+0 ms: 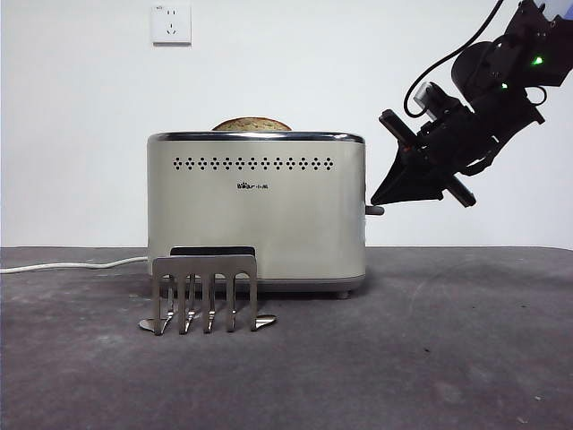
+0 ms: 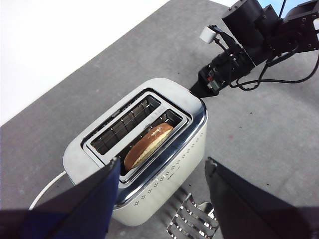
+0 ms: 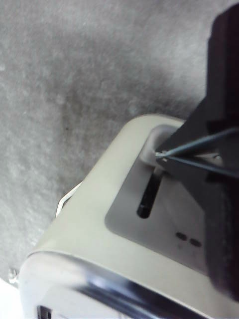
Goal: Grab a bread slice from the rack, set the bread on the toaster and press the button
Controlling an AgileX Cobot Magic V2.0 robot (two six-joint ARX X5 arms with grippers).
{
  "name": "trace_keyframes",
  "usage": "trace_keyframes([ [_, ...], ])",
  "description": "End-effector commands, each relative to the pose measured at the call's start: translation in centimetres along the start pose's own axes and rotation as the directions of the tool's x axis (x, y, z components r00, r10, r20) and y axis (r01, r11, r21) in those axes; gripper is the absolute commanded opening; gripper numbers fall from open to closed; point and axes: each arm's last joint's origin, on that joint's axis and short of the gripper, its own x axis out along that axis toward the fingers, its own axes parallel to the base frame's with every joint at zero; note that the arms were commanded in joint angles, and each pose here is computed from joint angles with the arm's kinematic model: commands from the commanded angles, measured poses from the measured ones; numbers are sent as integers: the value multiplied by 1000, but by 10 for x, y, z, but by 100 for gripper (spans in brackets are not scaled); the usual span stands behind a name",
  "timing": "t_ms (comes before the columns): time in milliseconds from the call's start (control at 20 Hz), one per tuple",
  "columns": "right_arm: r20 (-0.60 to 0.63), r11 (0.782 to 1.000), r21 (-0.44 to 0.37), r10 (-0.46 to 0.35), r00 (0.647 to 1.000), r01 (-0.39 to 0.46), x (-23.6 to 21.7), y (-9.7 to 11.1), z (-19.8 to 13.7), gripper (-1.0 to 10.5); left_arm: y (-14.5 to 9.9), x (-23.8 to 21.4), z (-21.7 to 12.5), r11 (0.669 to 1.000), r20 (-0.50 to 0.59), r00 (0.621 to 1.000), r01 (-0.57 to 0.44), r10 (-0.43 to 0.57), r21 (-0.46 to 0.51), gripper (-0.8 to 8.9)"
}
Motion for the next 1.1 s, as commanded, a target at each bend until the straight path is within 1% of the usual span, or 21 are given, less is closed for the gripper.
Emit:
trace_keyframes([
  [50, -85, 999, 43, -24, 996, 28, 19, -15, -21, -12, -1, 3, -2, 1000, -18, 1000, 6, -6, -8, 292],
  [350, -131, 996, 76, -28, 991, 39, 33, -28, -34, -12, -1, 2, -3, 1000, -26, 1000, 8, -8, -9, 292],
  [1100, -136, 996, 81, -18, 991, 29, 33, -27, -34, -12, -1, 2, -3, 1000, -26, 1000, 7, -7, -9, 292],
])
